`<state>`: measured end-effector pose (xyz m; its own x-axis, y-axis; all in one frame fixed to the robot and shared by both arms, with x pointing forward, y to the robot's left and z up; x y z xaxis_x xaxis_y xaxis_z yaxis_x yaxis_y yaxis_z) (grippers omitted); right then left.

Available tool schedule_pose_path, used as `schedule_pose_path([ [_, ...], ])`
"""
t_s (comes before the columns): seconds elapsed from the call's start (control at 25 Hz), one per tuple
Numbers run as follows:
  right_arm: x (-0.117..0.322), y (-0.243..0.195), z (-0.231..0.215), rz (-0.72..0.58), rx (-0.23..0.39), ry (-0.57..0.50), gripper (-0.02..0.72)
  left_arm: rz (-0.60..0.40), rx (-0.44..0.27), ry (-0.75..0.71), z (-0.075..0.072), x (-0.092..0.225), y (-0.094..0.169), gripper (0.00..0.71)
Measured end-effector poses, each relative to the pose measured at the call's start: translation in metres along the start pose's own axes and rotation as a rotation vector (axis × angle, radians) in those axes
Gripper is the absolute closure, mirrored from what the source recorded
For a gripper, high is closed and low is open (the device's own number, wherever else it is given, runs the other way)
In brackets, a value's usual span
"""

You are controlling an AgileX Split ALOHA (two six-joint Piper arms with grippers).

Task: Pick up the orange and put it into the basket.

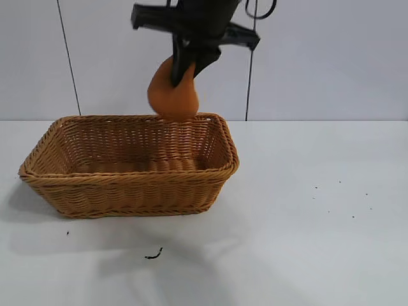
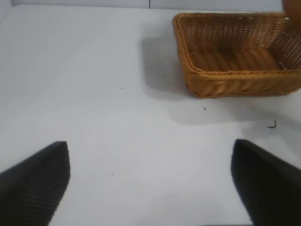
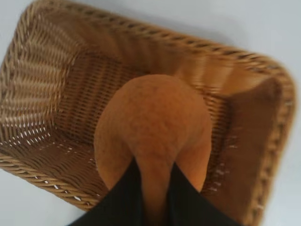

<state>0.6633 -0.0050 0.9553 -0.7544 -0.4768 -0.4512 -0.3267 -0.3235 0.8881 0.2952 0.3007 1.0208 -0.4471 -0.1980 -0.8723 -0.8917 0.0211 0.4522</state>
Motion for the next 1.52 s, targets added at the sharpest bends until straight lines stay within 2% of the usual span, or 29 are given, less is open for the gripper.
schedule_pose_path([
  [0.24,0.011,-0.043,0.007,0.044,-0.011,0.005,0.673,0.0,0.0,0.0,0.0,0.0,0.0,0.044],
  [0.32,0.015,-0.051,0.006,0.061,-0.013,0.0,0.624,0.0,0.0,0.0,0.0,0.0,0.0,0.044],
  [0.4,0.017,-0.053,0.006,0.069,-0.014,-0.001,0.485,0.0,0.0,0.0,0.0,0.0,0.0,0.044],
  [0.44,0.016,-0.051,0.007,0.069,-0.018,-0.003,0.297,0.0,0.0,0.0,0.0,0.0,0.0,0.044],
  [0.48,0.015,-0.049,0.008,0.067,-0.019,-0.003,0.202,0.0,0.0,0.0,0.0,0.0,0.0,0.044],
  [0.52,0.014,-0.047,0.008,0.066,-0.019,-0.002,0.135,0.0,0.0,0.0,0.0,0.0,0.0,0.044],
  [0.6,0.01,-0.038,0.008,0.063,-0.012,0.0,0.074,0.0,0.0,0.0,0.0,0.0,0.0,0.044],
  [0.72,0.0,-0.014,0.001,0.067,0.042,0.011,0.054,-0.001,0.0,0.0,0.0,0.0,0.0,0.044],
  [0.92,-0.017,0.028,-0.042,0.044,0.179,0.002,0.052,0.0,0.0,0.0,0.0,0.0,0.0,0.044],
  [1.2,-0.008,0.052,-0.141,0.033,0.28,-0.167,0.052,0.0,0.0,0.0,0.0,0.0,0.0,0.044],
  [1.52,0.029,0.082,-0.251,0.043,0.391,-0.339,0.052,0.0,0.0,0.0,0.0,0.0,0.0,0.044],
])
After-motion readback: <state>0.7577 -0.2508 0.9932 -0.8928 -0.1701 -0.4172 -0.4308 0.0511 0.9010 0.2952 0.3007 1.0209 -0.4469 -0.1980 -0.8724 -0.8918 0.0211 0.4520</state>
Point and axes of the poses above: a point on each arm's last joint axis where the gripper is mounted, y pointing back along that axis away from the gripper, z along the wrist's bending axis when the last joint is at zero, x = y × z, the point moved 7 cm from there along -y, pointing out along that axis toward the gripper, and after that the axes turned 10 degrees about y, right-handed, at the moved point
